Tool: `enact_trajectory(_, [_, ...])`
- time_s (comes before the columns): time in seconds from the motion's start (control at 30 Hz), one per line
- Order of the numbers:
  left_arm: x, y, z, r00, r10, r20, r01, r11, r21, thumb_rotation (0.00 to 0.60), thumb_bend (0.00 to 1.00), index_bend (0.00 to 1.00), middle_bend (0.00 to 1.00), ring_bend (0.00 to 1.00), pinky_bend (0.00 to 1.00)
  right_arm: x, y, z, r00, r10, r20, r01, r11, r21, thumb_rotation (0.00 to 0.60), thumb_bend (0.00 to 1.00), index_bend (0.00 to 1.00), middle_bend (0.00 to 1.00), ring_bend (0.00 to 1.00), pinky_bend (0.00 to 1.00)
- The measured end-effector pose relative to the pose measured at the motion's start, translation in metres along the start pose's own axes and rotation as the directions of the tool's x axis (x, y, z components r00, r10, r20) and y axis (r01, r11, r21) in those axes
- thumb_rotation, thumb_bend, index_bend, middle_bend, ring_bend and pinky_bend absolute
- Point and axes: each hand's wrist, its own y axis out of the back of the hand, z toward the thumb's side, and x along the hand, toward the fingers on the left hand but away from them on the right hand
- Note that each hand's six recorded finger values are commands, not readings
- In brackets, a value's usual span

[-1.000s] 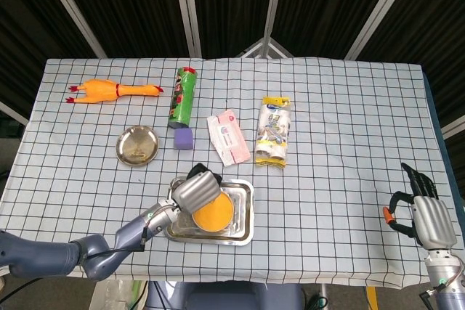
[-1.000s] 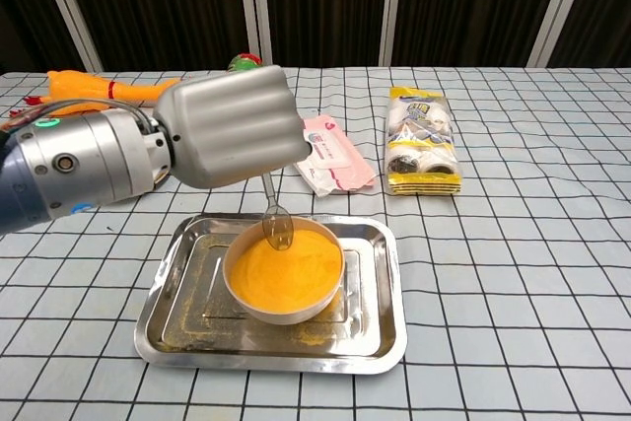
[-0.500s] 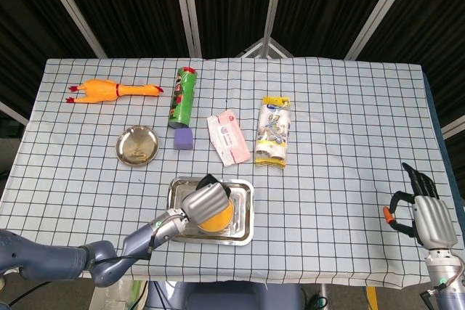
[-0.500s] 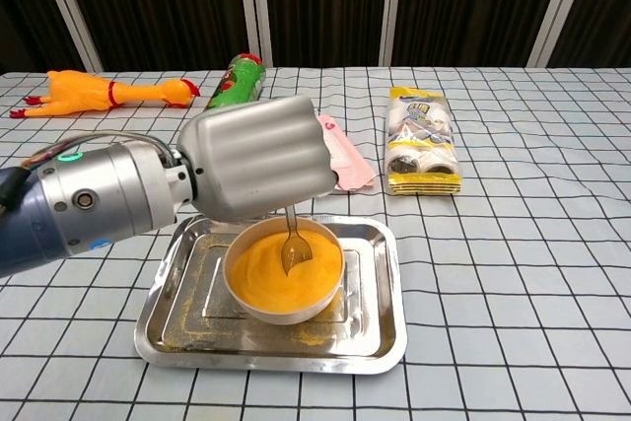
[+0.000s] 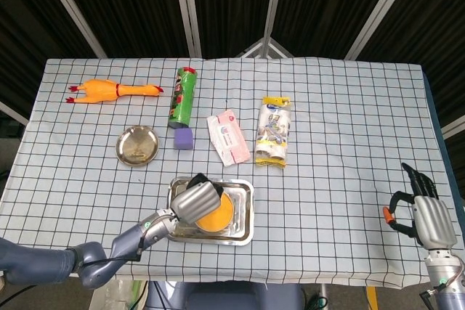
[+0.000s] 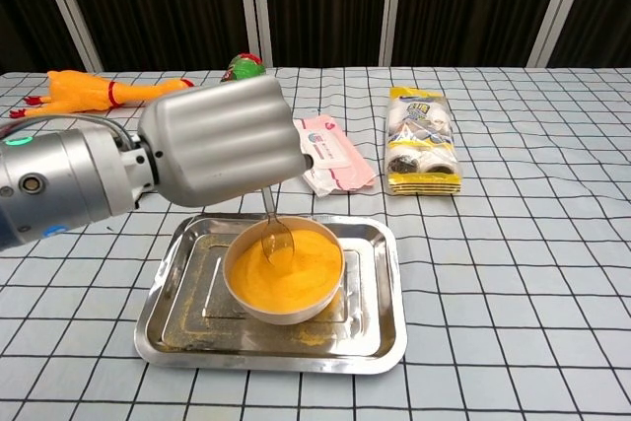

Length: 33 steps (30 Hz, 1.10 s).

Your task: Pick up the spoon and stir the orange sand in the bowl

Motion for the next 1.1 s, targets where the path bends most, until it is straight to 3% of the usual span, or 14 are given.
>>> enact_trajectory(0.2, [0.003, -0.01, -0.01, 0.999, -0.023, -0.027, 0.023, 1.0, 0.018, 0.6, 0.79, 0.79, 1.0, 1.0, 1.0, 0.0, -0.001, 0.0, 1.0, 0.004, 0.002, -0.004, 1.0, 0.0, 0.6, 0.43, 0.0, 0.0, 0.0, 0.0])
enact_trajectory(0.4, [0.014, -0.015, -0.003, 0.999, -0.029, -0.02, 0.03, 0.999, 0.041, 0.6, 0.79, 0.79, 1.0, 1.0, 1.0, -0.001, 0.0, -0.001, 1.0, 0.003, 0.005, -0.003, 1.0, -0.003, 0.6, 0.43, 0.0, 0.0, 0.0, 0.0])
enact_trajectory(0.67, [0.024, -0.008, 0.009, 1.0, -0.002, 0.012, 0.001, 0.998, 0.066, 0.6, 0.79, 0.79, 1.0, 1.0, 1.0, -0.001, 0.0, -0.001, 1.0, 0.004, 0.004, -0.003, 1.0, -0.006, 0.6, 0.43, 0.0, 0.0, 0.0, 0.0])
enact_trajectory(1.1, [0.019, 0.007, 0.018, 0.999, 0.04, 0.015, -0.04, 0.999, -0.001, 0.6, 0.79, 0.79, 1.0, 1.0, 1.0, 0.0, 0.001, -0.001, 1.0, 0.002, 0.005, -0.002, 1.0, -0.005, 0.6, 0.43, 0.0, 0.0, 0.0, 0.0])
